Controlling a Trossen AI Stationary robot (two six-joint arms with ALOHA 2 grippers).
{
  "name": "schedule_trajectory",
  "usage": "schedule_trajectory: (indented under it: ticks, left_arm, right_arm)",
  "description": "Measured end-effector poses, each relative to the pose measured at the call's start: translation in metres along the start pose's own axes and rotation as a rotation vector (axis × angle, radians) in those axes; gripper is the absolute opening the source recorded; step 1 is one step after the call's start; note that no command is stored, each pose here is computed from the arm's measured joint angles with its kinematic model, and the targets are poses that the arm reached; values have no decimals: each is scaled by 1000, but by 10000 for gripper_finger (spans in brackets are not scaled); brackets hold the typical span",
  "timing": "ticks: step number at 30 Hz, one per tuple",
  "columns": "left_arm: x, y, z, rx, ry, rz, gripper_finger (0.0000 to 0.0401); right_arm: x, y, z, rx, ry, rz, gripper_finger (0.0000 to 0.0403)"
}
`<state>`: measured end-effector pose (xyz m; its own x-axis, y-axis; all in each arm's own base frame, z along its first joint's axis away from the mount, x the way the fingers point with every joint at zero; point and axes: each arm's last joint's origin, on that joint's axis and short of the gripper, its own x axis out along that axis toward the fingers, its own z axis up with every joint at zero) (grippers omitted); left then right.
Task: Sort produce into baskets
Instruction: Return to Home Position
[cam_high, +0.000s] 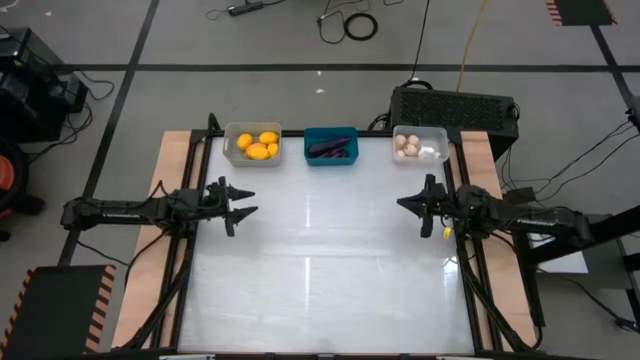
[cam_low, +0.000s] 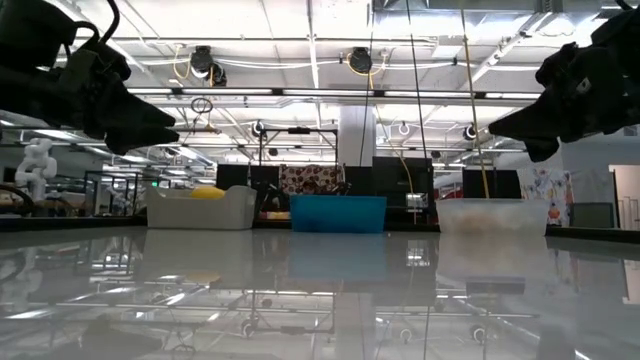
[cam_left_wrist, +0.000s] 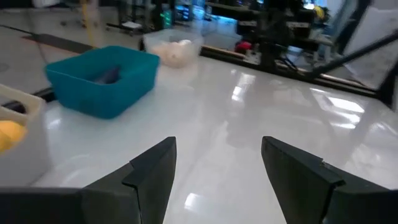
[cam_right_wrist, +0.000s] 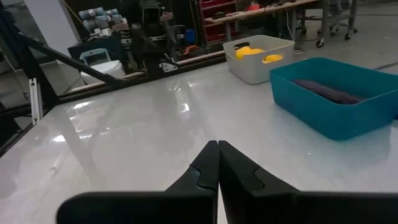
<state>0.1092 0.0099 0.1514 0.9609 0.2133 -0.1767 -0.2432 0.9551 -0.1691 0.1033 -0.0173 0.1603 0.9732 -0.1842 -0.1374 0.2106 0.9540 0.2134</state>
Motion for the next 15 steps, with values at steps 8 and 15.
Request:
schedule_trajectory:
  ticks: [8, 15]
  left_arm:
    - [0, 1, 0, 2, -8, 32, 244]
    - [0, 1, 2, 50, -27, 45, 244]
  right_arm:
    - [0, 0, 0, 2, 2, 5, 0]
    - [3, -1, -4, -13, 49, -5, 0]
